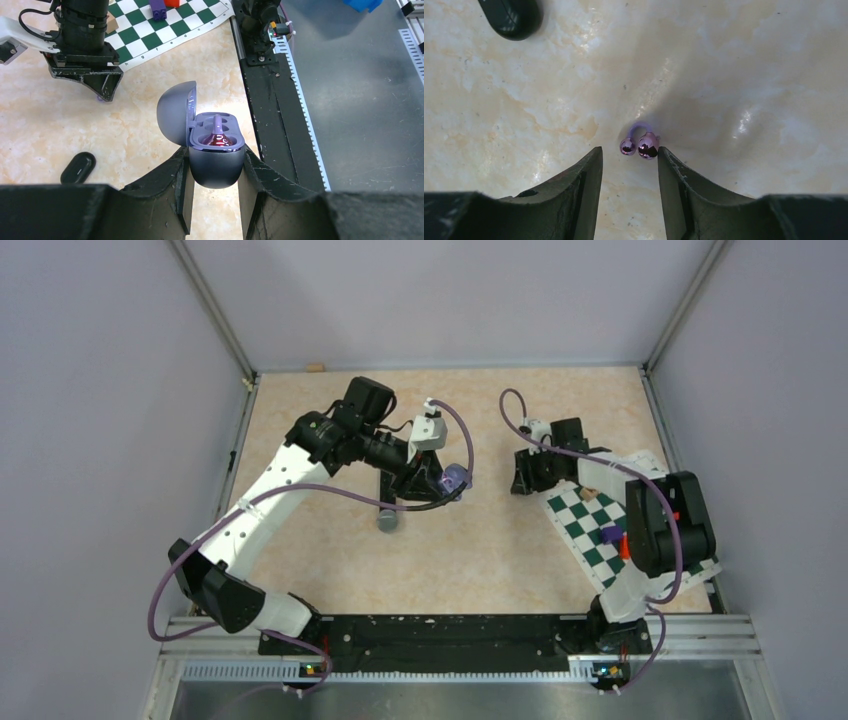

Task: Insert the wireless bluetooth earbuds into the charging case
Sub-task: Adjust the right earbud at the center of the board.

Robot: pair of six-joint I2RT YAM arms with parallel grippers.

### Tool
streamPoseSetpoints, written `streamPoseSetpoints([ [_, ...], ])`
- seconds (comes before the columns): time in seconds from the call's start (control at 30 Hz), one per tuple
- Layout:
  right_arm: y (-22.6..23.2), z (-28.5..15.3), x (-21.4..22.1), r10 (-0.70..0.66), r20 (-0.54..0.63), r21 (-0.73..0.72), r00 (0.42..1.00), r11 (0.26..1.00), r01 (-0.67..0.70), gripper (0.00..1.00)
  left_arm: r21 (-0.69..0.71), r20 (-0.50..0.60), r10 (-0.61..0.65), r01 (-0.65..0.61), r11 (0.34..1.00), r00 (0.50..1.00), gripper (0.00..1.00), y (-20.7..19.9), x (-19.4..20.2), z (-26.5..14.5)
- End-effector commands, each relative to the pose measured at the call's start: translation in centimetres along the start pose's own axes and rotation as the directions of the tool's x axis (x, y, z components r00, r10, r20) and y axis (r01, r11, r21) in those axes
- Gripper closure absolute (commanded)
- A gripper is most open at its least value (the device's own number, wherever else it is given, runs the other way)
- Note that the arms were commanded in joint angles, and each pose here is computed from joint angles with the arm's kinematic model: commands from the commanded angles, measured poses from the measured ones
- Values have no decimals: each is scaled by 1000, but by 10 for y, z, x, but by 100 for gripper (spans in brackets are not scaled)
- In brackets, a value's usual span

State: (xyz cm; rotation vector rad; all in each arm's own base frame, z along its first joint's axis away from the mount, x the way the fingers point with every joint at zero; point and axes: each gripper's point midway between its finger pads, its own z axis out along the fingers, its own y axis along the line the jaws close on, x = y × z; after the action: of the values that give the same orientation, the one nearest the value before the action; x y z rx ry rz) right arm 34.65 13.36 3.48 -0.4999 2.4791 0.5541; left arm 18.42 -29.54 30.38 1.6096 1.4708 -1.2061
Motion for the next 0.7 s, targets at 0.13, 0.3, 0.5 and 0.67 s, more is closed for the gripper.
streamPoseSetpoints([
  [0.13, 22, 1, -13, 12, 24, -146, 1000, 989, -8, 57, 4, 52, 62, -63, 998, 997, 100, -8, -16, -6],
  [0.3, 26, 1, -12, 23, 19, -168, 1000, 986, -20, 58, 5, 51, 60, -61, 998, 997, 100, -7, -16, -6],
  [0.5, 36, 4, -12, 22, 21, -207, 1000, 978, -17, 59, 8, 51, 52, -53, 999, 997, 100, -5, -16, -5],
  [0.67, 41, 7, -10, 16, 10, -217, 1000, 976, -14, 59, 12, 52, 53, -53, 999, 997, 100, -5, -17, -4],
])
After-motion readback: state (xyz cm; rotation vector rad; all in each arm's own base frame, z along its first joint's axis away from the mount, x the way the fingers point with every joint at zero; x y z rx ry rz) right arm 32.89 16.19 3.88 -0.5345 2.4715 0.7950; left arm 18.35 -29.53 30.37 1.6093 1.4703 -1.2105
